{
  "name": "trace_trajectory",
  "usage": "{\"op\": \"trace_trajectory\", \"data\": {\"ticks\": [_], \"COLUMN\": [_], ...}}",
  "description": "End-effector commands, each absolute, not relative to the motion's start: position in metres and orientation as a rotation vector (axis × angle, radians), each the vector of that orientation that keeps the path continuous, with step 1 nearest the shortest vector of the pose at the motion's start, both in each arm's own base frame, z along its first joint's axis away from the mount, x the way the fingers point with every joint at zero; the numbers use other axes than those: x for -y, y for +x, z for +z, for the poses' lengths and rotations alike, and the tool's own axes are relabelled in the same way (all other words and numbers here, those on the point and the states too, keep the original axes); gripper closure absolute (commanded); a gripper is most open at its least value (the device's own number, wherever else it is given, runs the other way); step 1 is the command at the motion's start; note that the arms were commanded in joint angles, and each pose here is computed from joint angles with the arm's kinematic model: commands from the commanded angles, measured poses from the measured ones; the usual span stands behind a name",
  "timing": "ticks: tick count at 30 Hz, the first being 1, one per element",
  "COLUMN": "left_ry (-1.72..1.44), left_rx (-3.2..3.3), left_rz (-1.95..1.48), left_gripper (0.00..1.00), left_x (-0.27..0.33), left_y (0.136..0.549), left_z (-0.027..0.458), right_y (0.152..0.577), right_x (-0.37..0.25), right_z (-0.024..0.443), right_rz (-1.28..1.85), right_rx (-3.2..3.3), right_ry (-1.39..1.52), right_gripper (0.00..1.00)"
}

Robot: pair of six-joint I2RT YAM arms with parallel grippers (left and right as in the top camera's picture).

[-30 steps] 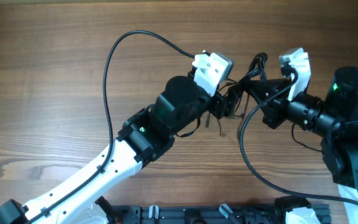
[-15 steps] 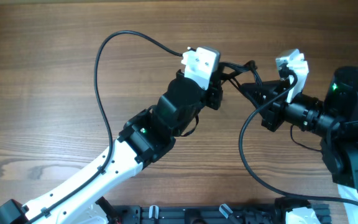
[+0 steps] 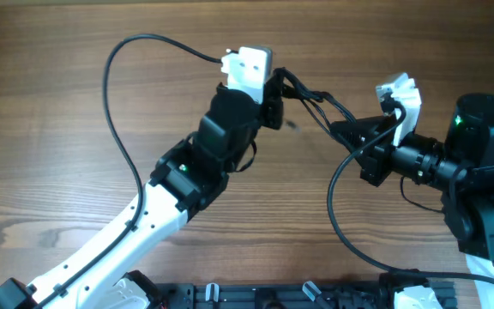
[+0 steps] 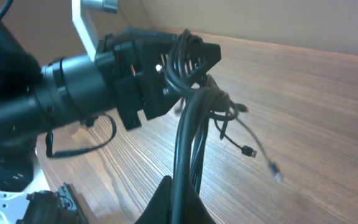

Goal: Untangle cables

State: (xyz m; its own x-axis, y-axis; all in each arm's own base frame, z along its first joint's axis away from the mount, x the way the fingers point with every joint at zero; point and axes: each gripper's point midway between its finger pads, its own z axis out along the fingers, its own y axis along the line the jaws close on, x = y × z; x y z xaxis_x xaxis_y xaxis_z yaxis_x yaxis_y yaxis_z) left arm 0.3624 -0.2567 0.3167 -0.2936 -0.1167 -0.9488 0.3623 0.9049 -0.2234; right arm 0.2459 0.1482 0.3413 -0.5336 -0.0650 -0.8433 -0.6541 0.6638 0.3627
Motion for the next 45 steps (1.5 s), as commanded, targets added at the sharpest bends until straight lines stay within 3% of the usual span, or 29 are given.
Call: {"op": "trace_trajectory", "data": {"ticks": [1, 6, 12, 18, 21, 24, 29, 33, 35, 39, 45], "left_ry": [0.076, 0.293, 0.661, 0.787, 0.801, 0.857, 0.918, 0.918, 0.917, 0.912, 0.769], "left_rx": [-1.779, -1.78, -1.706, -1.673, -1.668, -1.648, -1.623, -1.623, -1.624, -1.626, -1.707], "left_rz": [-0.404, -0.51, -0.654, -0.691, -0.71, -0.779, -0.857, -0.856, -0.856, -0.85, -0.74], "left_gripper": [0.34, 0.21, 0.21, 0.47, 0.5, 0.27, 0.17, 0.32, 0.49, 0.96, 0.96], "left_x": [0.228, 0.259, 0.3, 0.31, 0.312, 0.32, 0.327, 0.327, 0.327, 0.326, 0.311], "left_y": [0.376, 0.361, 0.329, 0.316, 0.313, 0.302, 0.289, 0.289, 0.289, 0.29, 0.312], "left_z": [0.33, 0.327, 0.326, 0.323, 0.323, 0.324, 0.325, 0.325, 0.325, 0.325, 0.319], "right_y": [0.239, 0.24, 0.24, 0.241, 0.241, 0.241, 0.234, 0.233, 0.233, 0.233, 0.233], "right_x": [-0.152, -0.152, -0.152, -0.151, -0.152, -0.153, -0.159, -0.16, -0.16, -0.16, -0.16], "right_z": [0.344, 0.344, 0.345, 0.345, 0.346, 0.348, 0.352, 0.353, 0.353, 0.353, 0.352], "right_rz": [0.874, 0.873, 0.87, 0.858, 0.859, 0.872, 0.93, 0.944, 0.944, 0.944, 0.941], "right_rx": [-1.985, -1.984, -1.98, -1.975, -1.973, -1.966, -1.938, -1.934, -1.934, -1.934, -1.942], "right_ry": [-0.609, -0.609, -0.611, -0.615, -0.615, -0.616, -0.651, -0.658, -0.658, -0.658, -0.655], "right_gripper": [0.96, 0.96, 0.96, 0.96, 0.96, 0.96, 0.96, 0.96, 0.96, 0.96, 0.96]}}
